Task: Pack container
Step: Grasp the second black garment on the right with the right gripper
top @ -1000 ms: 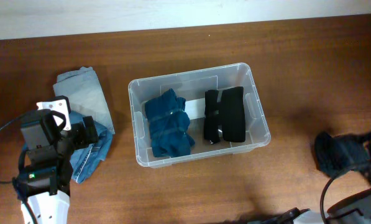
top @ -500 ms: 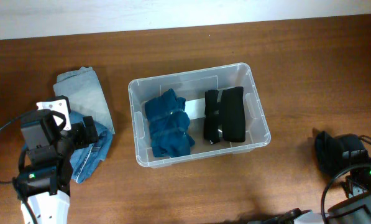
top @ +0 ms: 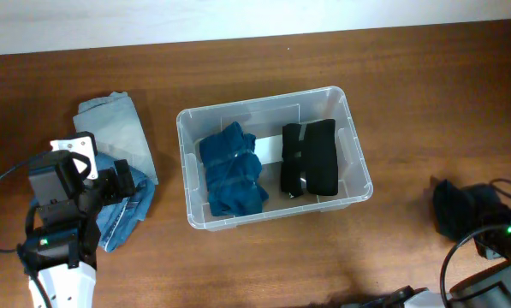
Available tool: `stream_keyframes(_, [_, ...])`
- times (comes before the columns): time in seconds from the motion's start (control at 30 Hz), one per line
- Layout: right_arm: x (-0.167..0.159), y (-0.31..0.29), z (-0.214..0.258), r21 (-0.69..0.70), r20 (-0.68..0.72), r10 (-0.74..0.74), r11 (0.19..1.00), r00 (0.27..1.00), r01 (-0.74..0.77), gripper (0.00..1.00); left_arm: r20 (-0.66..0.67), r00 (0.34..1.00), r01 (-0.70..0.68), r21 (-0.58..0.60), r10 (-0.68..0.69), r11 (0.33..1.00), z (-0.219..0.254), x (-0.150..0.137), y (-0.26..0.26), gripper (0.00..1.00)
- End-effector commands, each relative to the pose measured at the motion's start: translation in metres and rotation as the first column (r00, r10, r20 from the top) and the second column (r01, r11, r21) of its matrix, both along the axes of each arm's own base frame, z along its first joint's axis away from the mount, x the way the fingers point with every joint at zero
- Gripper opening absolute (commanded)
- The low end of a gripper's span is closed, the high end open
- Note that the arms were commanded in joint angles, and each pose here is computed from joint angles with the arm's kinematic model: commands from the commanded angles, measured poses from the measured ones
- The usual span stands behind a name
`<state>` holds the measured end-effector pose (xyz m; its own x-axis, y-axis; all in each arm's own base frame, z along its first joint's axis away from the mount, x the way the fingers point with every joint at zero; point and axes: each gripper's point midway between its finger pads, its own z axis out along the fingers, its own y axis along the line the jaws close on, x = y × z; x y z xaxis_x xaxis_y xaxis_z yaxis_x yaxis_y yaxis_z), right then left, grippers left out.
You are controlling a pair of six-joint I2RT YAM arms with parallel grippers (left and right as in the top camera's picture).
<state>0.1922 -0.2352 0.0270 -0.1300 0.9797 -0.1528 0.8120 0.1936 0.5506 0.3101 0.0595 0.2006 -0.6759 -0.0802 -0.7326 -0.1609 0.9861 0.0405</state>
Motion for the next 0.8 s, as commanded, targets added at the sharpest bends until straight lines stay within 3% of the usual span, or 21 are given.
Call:
stream_keyframes(0.0, [0.014, 0.011, -0.002, -0.004, 0.012, 0.061, 0.998, 0.998, -0.061, 0.53, 0.022, 1.0, -0.015, -0.001, 0.015, 1.0, 0.009, 0.003, 0.003, 1.0])
stream_keyframes(0.3, [0.028, 0.015, 0.001, -0.035, 0.026, 0.112, 0.993, 0.993, -0.111, 0.23, 0.021, 1.0, -0.015, -0.001, 0.015, 1.0, 0.009, 0.003, 0.003, 0.99])
stream_keyframes(0.37, [0.028, 0.015, 0.001, -0.035, 0.026, 0.112, 0.993, 0.993, -0.111, 0.22, 0.021, 1.0, -0.015, -0.001, 0.015, 1.0, 0.008, 0.003, 0.003, 0.99])
stream_keyframes(0.5, [0.03, 0.017, 0.002, -0.029, 0.039, 0.116, 0.993, 0.992, -0.115, 0.05, 0.021, 1.0, -0.015, -0.001, 0.015, 1.0, 0.009, 0.003, 0.003, 0.99])
stream_keyframes(0.77, [0.057, 0.028, 0.032, -0.006, 0.223, 0.19, 0.981, 0.956, -0.194, 0.04, 0.021, 1.0, -0.015, -0.001, 0.015, 1.0, 0.009, 0.003, 0.003, 0.99])
